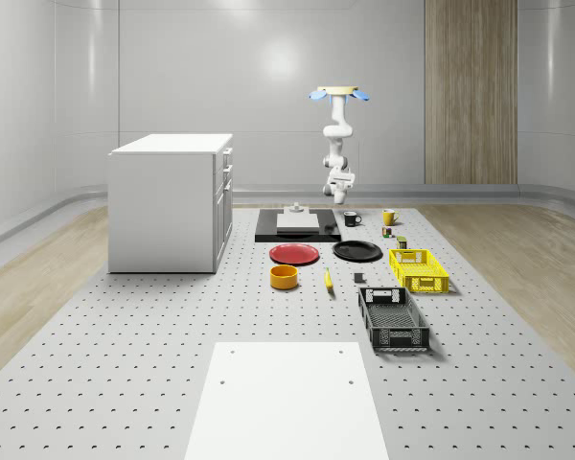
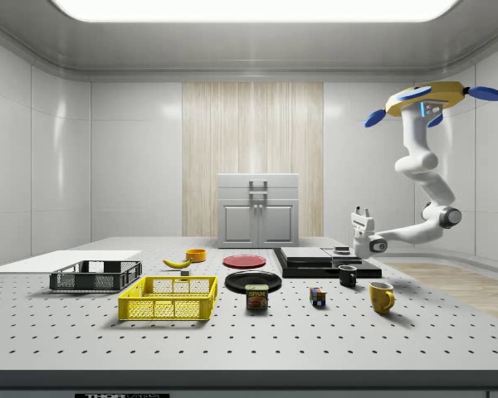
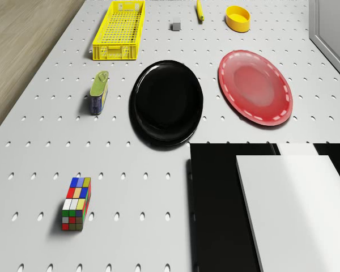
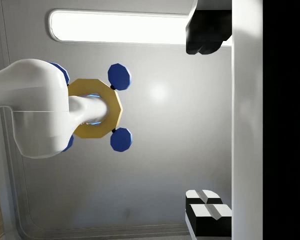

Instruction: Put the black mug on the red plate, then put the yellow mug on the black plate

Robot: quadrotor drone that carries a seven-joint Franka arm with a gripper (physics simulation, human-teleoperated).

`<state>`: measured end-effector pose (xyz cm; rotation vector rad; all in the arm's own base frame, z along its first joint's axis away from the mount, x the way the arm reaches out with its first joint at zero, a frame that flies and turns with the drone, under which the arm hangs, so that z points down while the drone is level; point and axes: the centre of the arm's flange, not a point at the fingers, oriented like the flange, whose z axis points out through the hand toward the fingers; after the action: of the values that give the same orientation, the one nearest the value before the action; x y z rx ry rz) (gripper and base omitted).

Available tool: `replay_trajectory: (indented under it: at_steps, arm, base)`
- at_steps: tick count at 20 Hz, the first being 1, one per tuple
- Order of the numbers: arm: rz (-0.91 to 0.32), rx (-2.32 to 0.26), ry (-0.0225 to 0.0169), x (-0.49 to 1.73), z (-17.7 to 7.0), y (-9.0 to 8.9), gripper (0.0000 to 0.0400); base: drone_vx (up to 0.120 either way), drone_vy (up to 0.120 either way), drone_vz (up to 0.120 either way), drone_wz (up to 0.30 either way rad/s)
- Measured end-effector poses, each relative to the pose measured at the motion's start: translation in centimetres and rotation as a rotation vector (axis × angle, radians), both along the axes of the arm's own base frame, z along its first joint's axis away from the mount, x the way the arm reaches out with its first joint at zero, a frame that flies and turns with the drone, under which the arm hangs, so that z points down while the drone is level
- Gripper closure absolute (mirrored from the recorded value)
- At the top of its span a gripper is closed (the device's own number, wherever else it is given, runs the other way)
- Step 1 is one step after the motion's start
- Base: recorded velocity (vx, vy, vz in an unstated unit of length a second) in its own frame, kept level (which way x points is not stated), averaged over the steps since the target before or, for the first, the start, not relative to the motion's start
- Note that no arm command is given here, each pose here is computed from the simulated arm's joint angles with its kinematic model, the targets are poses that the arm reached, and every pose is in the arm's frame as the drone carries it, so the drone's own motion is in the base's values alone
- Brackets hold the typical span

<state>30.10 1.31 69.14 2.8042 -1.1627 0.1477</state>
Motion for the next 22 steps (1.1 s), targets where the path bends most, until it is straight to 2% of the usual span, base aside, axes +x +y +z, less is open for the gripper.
replay_trajectory:
  at_steps: [5, 9, 12, 15, 18, 22]
  arm:
    - [-0.005, -0.173, -0.0035, -0.02, -0.4, 1.7, 0.0000]
    - [-0.014, -0.457, -0.0056, -0.01, -1.6, 4.2, 0.0000]
    - [-0.024, -0.804, -0.0062, 0.05, -4.0, 6.7, 0.0000]
    - [-0.039, -1.273, -0.0055, 0.19, -8.3, 8.4, 0.0000]
    - [-0.057, -1.789, -0.0036, 0.36, -13.4, 7.9, 0.0000]
    - [-0.075, -2.349, -0.0003, 0.52, -17.8, 4.7, 0.0000]
  base:
    - [0.120, 0.000, 0.000, 0.000]
    - [0.120, 0.000, 0.000, 0.000]
    - [0.120, 0.000, 0.000, 0.000]
    - [0.080, 0.000, 0.000, 0.000]
    - [0.000, 0.000, -0.120, 0.000]
    - [0.000, 0.000, -0.120, 0.000]
